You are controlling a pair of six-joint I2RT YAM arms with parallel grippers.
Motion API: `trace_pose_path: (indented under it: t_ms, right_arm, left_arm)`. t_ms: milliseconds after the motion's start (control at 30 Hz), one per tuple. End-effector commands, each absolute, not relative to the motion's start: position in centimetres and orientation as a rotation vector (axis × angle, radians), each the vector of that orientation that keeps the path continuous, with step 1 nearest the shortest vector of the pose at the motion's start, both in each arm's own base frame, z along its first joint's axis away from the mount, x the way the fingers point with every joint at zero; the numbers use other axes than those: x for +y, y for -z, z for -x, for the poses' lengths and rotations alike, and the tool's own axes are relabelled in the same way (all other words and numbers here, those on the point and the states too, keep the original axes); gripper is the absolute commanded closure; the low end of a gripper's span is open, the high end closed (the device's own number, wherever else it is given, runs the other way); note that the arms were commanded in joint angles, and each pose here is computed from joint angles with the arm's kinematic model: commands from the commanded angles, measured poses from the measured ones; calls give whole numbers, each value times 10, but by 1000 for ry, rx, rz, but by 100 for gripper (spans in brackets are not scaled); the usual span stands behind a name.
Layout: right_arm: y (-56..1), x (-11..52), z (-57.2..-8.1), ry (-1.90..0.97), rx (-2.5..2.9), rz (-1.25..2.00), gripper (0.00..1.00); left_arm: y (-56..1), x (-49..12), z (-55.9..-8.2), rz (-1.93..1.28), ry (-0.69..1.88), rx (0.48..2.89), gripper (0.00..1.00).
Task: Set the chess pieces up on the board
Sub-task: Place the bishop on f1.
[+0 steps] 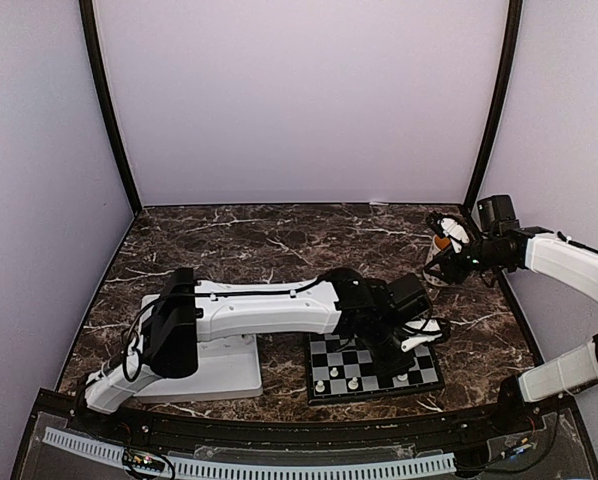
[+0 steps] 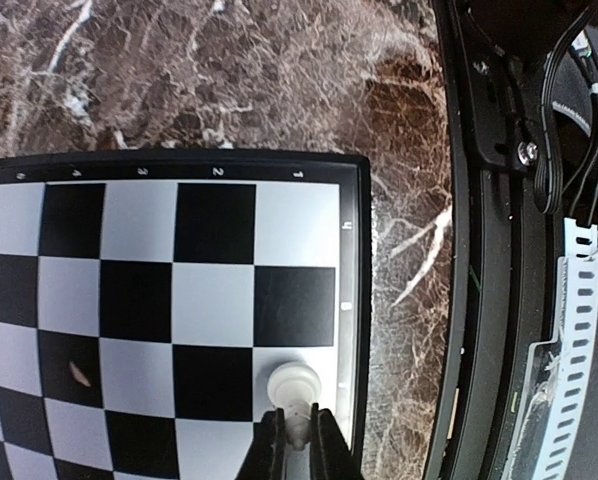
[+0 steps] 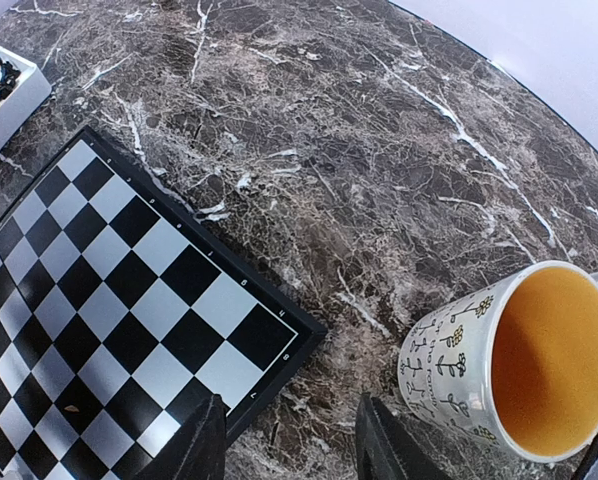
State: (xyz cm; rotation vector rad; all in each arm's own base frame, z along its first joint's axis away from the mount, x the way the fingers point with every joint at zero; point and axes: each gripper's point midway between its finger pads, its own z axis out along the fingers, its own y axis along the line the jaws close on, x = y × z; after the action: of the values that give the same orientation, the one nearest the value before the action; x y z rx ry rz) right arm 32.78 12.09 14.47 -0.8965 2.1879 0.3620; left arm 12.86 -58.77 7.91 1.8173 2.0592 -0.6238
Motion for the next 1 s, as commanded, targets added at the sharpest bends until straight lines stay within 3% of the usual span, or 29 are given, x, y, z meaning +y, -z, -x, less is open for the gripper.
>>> trace_pose_path:
  t_ms: [0,400,633,967]
  right_arm:
    - [-145,119,-331,-353,2180,881,54]
    - [-142,121,-331,-370,2186,895,55]
    - [-142,121,-330,-374,2184,900,55]
    - [-141,122,-329,-386,2185,903,54]
  left_arm:
    - [-81,-587,-120,-1869,614,2041,94]
    - [-77,-584,-122,-1875,582,2051,92]
    - [-78,-584,-122,-1872,580,2045,73]
    - [-111,-592,-128,-1805,617,1964,64]
